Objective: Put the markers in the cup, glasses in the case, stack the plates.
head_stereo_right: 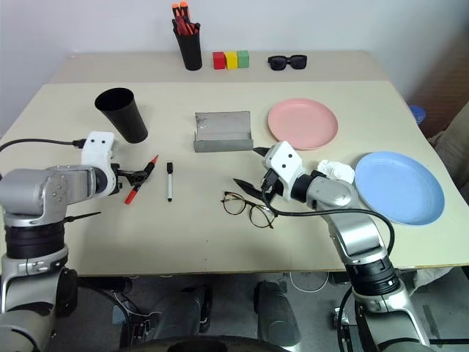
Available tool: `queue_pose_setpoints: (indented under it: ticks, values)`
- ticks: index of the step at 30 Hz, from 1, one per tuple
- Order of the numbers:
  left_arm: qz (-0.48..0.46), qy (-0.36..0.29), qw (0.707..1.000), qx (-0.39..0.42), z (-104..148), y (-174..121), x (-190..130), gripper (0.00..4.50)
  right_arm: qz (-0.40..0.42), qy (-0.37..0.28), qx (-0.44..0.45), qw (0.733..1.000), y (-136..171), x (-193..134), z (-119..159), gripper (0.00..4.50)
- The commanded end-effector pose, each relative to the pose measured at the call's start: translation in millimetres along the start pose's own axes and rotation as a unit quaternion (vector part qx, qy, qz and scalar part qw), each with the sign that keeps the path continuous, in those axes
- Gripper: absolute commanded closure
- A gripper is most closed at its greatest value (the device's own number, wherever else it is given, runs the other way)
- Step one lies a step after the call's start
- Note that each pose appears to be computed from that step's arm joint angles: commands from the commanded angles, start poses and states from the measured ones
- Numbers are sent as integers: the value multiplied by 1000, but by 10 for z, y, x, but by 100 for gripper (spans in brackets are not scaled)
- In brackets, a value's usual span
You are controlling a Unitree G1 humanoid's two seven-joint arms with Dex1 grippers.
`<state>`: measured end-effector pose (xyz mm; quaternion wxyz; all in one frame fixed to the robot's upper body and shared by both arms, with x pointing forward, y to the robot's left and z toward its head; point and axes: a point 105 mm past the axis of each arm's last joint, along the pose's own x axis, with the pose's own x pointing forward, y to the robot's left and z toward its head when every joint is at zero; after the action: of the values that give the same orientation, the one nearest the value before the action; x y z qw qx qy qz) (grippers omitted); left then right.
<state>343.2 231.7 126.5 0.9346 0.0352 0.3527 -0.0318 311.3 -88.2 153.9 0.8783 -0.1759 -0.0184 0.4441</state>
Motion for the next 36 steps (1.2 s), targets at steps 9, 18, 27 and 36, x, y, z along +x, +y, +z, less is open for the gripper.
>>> queue_pose_setpoints:
  ticks: [9,18,27,36]
  values:
    - [-15,5,1000,21,150,-66,156,142,15,-27,-1,1000,212,83,158,0]
    - [-4,-62,998,21,277,-3,115,446,26,-30,8,999,292,119,157,0]
    - [-84,-349,930,-75,668,68,-513,446,28,-45,26,998,380,267,154,0]
    - [-63,-519,852,-28,1191,-67,-989,446,-120,-109,-16,987,-22,544,396,0]
